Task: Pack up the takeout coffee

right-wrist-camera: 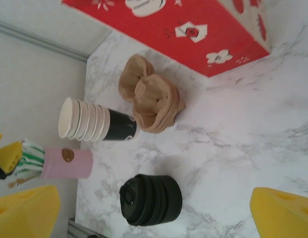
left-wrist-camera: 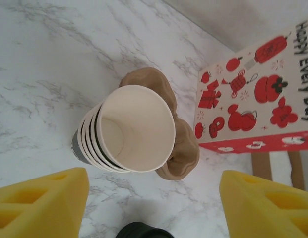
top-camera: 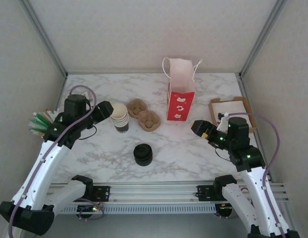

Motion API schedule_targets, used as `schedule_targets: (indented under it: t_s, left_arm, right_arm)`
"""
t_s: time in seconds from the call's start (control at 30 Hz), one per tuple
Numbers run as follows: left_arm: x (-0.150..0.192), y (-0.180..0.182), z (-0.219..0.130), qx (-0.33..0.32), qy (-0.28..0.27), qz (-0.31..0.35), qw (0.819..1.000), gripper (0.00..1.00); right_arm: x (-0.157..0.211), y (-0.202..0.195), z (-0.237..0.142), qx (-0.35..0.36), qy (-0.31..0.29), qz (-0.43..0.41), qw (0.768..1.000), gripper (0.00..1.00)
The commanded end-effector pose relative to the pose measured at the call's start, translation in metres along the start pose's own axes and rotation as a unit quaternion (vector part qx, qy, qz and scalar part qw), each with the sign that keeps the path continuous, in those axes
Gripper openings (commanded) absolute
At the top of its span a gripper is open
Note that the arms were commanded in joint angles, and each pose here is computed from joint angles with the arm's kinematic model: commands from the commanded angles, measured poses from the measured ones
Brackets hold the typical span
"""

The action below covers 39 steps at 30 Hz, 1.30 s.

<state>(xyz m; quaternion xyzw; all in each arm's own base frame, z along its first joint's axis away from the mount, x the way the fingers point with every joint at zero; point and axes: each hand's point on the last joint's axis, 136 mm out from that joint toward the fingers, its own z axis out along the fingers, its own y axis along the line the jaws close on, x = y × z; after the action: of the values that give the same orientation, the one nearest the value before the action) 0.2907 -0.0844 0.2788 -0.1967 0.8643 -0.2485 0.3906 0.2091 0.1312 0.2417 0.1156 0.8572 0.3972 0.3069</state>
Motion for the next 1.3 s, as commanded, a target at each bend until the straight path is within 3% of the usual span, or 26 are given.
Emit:
schedule_targets:
  t_s: [0.0,0.13,0.23,0.53,0.9,1.27]
  left_arm:
    - [-0.010,0.002,-0.011,-0.021,-0.019,-0.056,0.998,0.65]
    - [-0.011,0.010,-0.006,-0.055,-0.012,-0.093,0.994,0.56]
    - [-0.004,0.012,0.005,-0.065,0.009,-0.107,0.992,0.55]
    - [0.029,0.023,0.048,-0.142,0.093,-0.089,0.981,0.40]
    - [0.031,0.029,0.063,-0.188,0.105,-0.076,0.974,0.29]
    - [0.033,0.034,0.071,-0.212,0.115,-0.066,0.968,0.27]
  right_arm:
    - [-0.002,0.008,0.012,-0.003,0.001,-0.004,1.000,0.99]
    - [0.004,0.020,0.029,0.001,0.014,-0.031,0.999,0.99]
    - [0.009,0.029,0.043,0.007,0.025,-0.053,0.998,0.99]
    - [0.031,0.056,0.093,0.033,0.074,-0.105,0.991,0.99]
    - [0.044,0.086,0.131,-0.005,0.106,-0.124,0.987,0.77]
    - [0.042,0.101,0.159,-0.023,0.115,-0.116,0.986,0.68]
